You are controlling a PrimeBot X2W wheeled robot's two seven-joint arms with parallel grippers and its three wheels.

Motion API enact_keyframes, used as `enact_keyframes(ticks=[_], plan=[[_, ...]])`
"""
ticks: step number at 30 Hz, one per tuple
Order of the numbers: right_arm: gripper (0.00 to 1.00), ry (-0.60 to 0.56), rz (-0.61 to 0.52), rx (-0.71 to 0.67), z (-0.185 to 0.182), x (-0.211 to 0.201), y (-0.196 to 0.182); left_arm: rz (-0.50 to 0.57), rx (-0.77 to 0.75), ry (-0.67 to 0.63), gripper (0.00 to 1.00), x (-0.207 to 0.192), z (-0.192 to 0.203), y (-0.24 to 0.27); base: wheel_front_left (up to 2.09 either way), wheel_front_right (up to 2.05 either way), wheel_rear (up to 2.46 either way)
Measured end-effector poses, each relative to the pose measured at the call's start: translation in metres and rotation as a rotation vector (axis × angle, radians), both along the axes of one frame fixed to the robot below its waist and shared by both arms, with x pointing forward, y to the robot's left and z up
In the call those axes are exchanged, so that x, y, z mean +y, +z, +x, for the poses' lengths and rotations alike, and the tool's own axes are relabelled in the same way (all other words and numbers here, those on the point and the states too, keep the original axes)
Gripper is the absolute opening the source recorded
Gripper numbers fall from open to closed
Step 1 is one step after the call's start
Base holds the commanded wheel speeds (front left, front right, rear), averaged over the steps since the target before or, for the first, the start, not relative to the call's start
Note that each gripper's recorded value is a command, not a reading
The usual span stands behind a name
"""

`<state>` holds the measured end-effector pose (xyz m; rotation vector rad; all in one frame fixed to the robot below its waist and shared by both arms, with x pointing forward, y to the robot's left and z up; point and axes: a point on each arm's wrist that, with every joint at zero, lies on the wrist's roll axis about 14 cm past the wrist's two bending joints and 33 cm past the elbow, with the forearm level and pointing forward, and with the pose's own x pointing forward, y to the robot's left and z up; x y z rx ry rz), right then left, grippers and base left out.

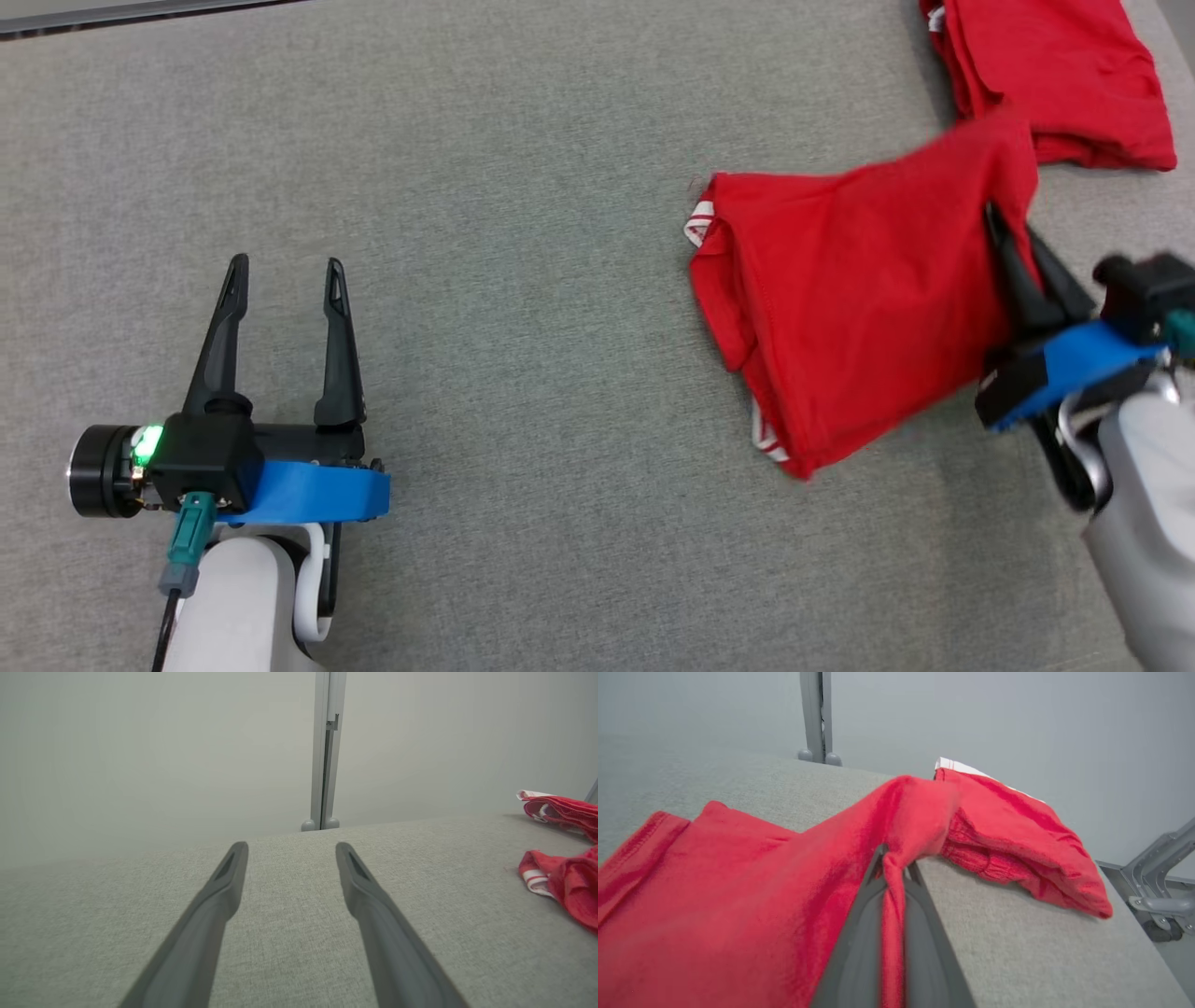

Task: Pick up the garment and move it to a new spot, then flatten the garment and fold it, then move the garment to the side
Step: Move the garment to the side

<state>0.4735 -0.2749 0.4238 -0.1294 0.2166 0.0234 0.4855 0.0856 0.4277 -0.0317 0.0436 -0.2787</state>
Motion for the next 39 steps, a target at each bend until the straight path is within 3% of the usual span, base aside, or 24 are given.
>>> enact_keyframes(ticks=[8, 16, 27, 36, 38, 39], plan=[[0.00, 0.118, -0.109, -0.115, 0.067, 0.015, 0.051, 0.003, -0.007, 0.020, 1.00, 0.008, 0.004, -0.001, 0.00, 0.00, 0.00], [0.00, 0.049, -0.190, -0.083, 0.107, -0.030, 0.058, 0.012, 0.002, 0.033, 1.00, 0.015, 0.010, -0.012, 0.00, 0.00, 0.00], [0.00, -0.169, -0.296, 0.035, 0.102, -0.137, 0.057, 0.026, 0.010, -0.005, 1.00, 0.004, 0.021, -0.031, 0.00, 0.00, 0.00], [0.00, -0.294, -0.303, 0.134, 0.086, -0.178, 0.038, 0.031, -0.010, -0.025, 1.00, 0.000, 0.029, -0.034, 0.00, 0.00, 0.00], [0.40, -0.299, -0.301, 0.143, 0.087, -0.179, 0.033, 0.034, -0.009, -0.024, 1.00, 0.001, 0.030, -0.036, 0.00, 0.00, 0.00], [0.73, -0.299, -0.299, 0.144, 0.088, -0.178, 0.031, 0.035, -0.009, -0.024, 1.00, 0.001, 0.030, -0.037, 0.00, 0.00, 0.00]])
